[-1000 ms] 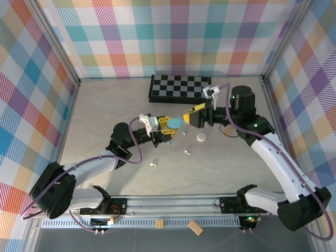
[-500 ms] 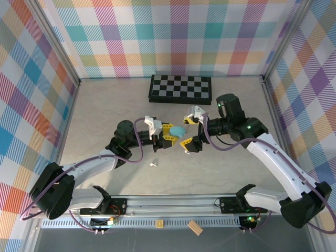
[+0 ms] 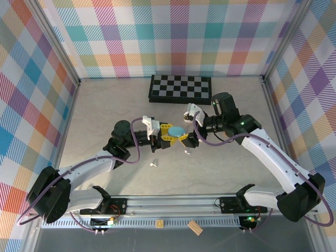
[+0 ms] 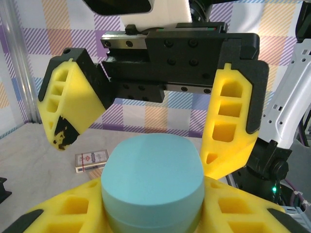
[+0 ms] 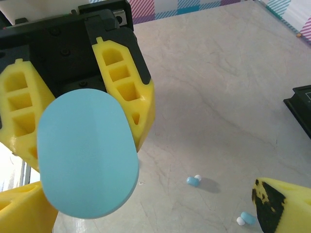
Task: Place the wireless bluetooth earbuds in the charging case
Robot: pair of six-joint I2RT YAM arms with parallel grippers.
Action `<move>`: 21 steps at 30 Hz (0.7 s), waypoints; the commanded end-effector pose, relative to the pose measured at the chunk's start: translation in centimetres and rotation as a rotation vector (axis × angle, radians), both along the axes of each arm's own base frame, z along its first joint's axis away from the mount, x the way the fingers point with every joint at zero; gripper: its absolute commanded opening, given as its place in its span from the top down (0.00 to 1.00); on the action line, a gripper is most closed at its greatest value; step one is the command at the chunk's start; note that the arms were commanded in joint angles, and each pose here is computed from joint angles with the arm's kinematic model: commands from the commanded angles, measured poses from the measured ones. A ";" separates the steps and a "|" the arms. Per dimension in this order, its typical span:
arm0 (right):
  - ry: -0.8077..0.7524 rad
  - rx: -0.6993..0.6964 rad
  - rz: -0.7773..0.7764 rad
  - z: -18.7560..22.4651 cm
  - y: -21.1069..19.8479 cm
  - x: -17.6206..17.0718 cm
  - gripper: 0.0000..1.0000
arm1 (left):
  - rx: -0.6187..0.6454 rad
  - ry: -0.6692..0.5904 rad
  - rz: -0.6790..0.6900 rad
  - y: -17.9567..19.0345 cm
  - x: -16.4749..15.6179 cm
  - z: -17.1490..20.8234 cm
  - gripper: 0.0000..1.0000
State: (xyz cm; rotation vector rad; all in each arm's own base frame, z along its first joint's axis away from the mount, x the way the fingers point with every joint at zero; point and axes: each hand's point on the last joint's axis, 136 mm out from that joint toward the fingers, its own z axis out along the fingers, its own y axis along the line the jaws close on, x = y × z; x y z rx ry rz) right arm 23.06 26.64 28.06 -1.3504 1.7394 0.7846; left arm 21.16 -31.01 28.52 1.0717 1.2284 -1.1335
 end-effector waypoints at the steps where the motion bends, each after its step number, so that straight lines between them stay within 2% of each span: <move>1: -0.052 0.056 -0.006 2.6 0.2 0.0 0.00 | -0.013 -0.032 -0.038 0.1 -0.8 1.0 0.73; 12: -0.015 0.051 -0.099 2.7 -0.6 1.3 0.01 | -0.005 -0.033 -0.043 0.1 -0.9 0.6 0.73; 21: 0.006 0.117 -0.112 4.2 -0.8 1.8 0.02 | -0.004 -0.028 -0.047 0.1 -1.0 0.4 0.73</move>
